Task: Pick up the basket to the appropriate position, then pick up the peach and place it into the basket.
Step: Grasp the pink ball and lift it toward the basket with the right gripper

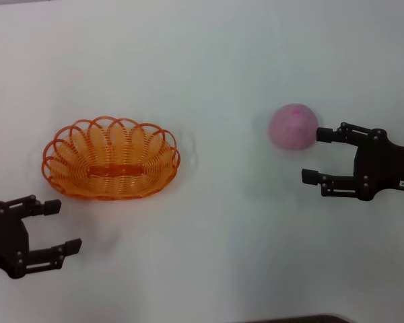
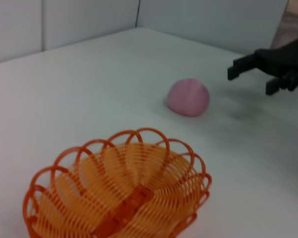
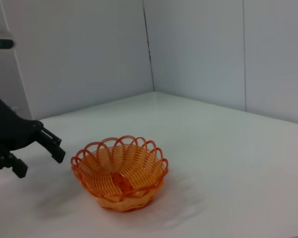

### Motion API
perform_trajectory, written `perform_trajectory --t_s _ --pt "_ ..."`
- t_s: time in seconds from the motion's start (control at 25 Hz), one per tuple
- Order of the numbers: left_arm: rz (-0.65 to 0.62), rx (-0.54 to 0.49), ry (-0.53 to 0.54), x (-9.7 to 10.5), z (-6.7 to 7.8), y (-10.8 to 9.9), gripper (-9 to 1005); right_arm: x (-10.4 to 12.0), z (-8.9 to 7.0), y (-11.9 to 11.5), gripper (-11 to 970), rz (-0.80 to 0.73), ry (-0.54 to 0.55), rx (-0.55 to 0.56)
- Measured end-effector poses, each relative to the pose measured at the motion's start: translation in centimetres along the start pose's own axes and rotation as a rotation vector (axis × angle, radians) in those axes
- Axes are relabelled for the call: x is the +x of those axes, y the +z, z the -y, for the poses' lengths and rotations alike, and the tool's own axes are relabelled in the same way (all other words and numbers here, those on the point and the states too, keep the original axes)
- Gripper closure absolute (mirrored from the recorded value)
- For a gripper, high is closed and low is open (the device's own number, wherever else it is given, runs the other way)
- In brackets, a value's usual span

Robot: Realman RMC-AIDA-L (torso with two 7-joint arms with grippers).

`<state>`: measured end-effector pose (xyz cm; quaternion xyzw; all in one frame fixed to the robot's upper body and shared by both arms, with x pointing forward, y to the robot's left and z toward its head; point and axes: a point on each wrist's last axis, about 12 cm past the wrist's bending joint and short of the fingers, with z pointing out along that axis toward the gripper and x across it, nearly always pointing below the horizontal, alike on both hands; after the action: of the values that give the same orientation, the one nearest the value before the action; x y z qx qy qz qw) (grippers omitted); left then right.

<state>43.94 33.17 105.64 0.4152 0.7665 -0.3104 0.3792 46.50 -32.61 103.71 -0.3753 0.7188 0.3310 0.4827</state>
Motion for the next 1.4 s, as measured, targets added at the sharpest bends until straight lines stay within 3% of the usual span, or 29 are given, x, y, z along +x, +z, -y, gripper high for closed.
perform_trajectory --t_s 0.48,0.68,0.92,1.12,1.16,1.4 --pt "0.003 0.020 0.094 0.5 0.3 0.6 211 -0.2 0.1 -0.2 70 0.020 0.022 0.008" --pt "0.012 0.030 0.098 0.1 0.2 0.7 211 -1.5 1.2 -0.6 71 0.020 0.229 -0.017" --pt "0.020 0.043 0.098 0.0 0.3 0.6 211 -4.3 3.4 -0.3 72 -0.154 0.525 -0.082" --pt "0.043 0.039 0.097 -0.1 0.4 0.3 211 -7.4 4.9 0.1 73 -0.294 0.645 -0.068" --pt "0.045 0.038 0.095 0.0 0.4 0.2 211 -8.9 5.4 0.2 75 -0.340 0.685 -0.047" --pt "0.054 0.041 0.091 0.0 0.5 0.2 211 -12.3 6.8 0.9 82 -0.471 0.741 0.063"
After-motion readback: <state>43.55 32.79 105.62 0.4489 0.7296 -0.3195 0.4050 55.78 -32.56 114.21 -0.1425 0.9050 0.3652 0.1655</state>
